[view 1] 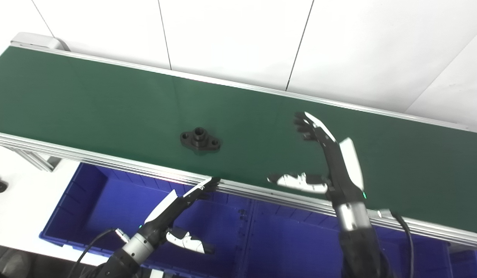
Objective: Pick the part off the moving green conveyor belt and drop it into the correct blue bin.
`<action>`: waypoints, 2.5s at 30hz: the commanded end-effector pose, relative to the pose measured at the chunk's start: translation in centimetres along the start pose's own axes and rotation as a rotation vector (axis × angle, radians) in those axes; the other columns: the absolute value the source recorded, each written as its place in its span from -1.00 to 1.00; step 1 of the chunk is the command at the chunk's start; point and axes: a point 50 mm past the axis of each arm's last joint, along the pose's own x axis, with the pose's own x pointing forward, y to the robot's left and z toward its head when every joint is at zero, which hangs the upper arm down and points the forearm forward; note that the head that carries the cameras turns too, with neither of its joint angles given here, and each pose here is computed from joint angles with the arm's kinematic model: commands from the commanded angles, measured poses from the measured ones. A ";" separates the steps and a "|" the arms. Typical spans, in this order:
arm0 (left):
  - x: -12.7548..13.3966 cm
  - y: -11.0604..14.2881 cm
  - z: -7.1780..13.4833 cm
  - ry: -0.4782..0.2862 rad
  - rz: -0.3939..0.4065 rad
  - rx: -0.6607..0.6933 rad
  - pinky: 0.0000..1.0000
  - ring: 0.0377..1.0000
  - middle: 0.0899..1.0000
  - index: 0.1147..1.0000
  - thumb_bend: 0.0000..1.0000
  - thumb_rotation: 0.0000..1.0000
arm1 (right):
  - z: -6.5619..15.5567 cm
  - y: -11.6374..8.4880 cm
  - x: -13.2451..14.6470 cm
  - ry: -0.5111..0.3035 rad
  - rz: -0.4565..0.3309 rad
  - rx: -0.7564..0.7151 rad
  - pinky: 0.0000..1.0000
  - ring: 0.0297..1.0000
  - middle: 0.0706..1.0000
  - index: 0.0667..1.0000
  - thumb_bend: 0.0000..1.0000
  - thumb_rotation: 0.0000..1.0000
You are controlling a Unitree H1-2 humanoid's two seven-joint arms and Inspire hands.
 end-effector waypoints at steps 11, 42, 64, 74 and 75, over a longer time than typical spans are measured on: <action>-1.2 1.1 2.0 -0.090 -0.003 -0.012 0.62 0.77 0.86 0.88 0.96 -0.10 | 0.8 0.4 5.0 -0.007 0.044 -0.053 0.43 0.53 0.57 0.68 0.67 -0.43; -2.0 -0.4 2.3 -0.092 -0.019 0.021 0.51 0.69 0.78 0.81 0.96 -0.18 | -1.5 4.7 9.8 0.070 0.292 -0.315 0.40 0.49 0.56 0.64 0.69 -0.56; -2.1 -0.8 2.8 -0.112 -0.010 0.011 0.62 0.76 0.82 0.84 0.95 -0.19 | -4.7 4.7 7.6 0.082 0.358 -0.532 -0.40 -0.32 -0.11 0.29 0.10 -1.00; -2.1 -0.7 3.1 -0.119 -0.004 -0.007 0.61 0.77 0.84 0.87 0.95 -0.18 | -5.3 3.9 6.7 0.076 0.409 -0.603 -0.47 -0.31 -0.11 0.23 0.09 -1.00; -2.1 -0.7 3.1 -0.119 -0.001 -0.003 0.61 0.77 0.84 0.87 0.95 -0.17 | -5.4 3.8 6.6 0.076 0.412 -0.608 -0.45 -0.28 -0.13 0.18 0.07 -1.00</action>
